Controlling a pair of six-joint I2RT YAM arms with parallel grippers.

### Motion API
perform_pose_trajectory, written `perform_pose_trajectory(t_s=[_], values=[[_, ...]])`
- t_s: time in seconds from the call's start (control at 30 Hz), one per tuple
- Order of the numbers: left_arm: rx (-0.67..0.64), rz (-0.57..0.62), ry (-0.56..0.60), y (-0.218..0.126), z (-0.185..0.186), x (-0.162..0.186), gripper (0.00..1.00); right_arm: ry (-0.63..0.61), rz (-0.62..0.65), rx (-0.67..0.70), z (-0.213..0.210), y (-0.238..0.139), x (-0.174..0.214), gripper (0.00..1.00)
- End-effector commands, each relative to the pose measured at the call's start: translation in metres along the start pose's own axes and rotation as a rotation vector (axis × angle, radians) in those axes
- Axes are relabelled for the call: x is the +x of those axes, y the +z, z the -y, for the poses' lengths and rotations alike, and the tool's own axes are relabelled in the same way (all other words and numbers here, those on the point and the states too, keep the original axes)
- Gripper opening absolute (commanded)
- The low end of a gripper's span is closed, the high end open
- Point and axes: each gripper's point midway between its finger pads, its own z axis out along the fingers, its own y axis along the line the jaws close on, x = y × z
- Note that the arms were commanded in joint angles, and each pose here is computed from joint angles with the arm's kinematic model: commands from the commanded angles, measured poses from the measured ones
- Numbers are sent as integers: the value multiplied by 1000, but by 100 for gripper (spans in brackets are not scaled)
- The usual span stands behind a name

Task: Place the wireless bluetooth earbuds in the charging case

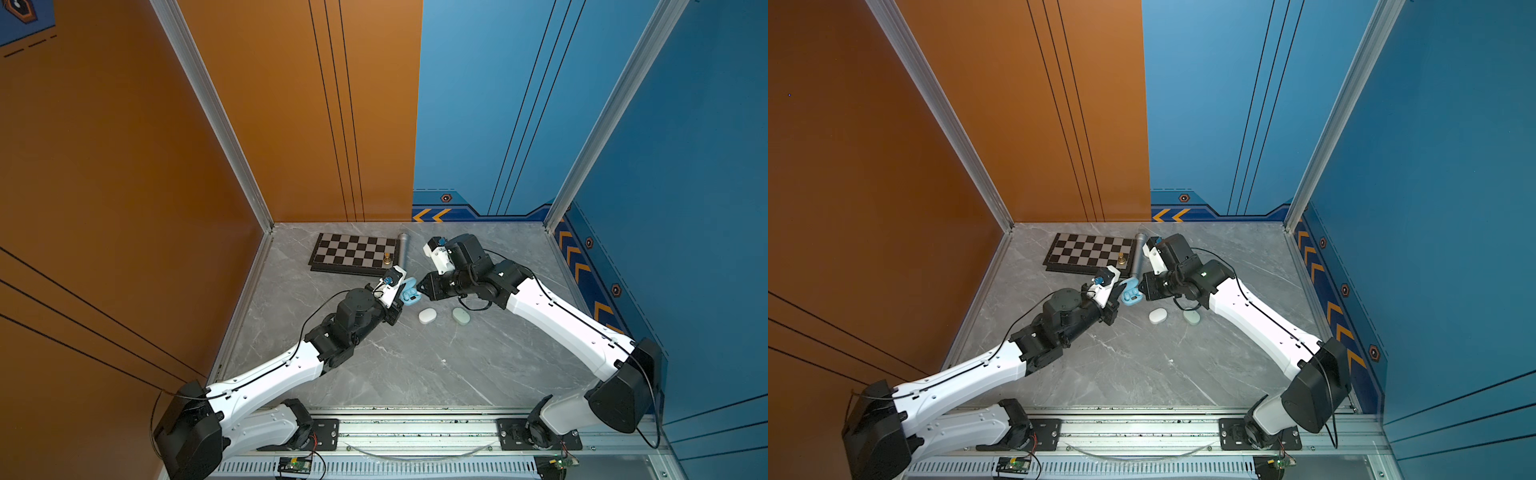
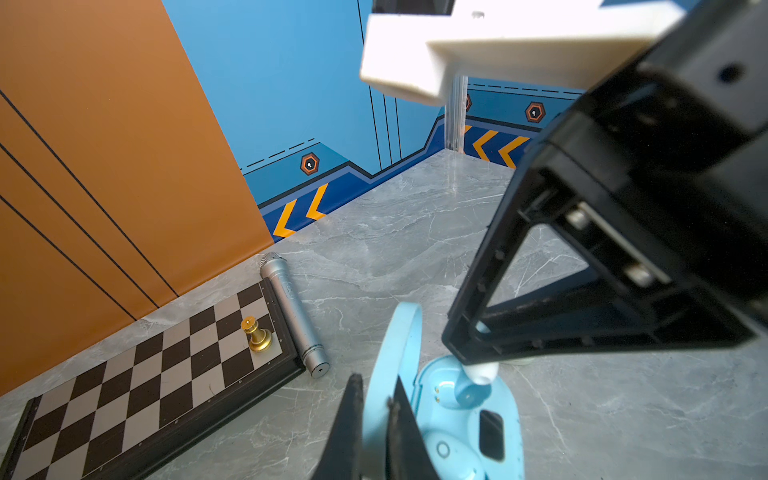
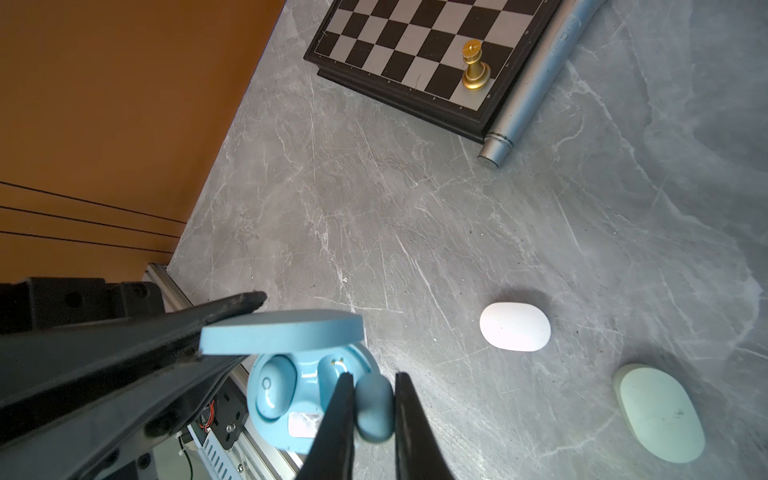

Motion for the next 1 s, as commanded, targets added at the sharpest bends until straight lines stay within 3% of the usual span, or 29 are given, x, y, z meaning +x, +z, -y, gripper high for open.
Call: perform_pose_trajectory(t_s=[0.0,0.53,0.97], values=[[11,65,-5,-1,3,-25,0,-3,8,-27,-10,1,-6,17],[1,61,-1,-2,2,-23,0,-7,19,-57,-19,-4,-11,30],[-4,49,1,0,0,-18,0,-18,53,-81,-28,-16,-20,31]])
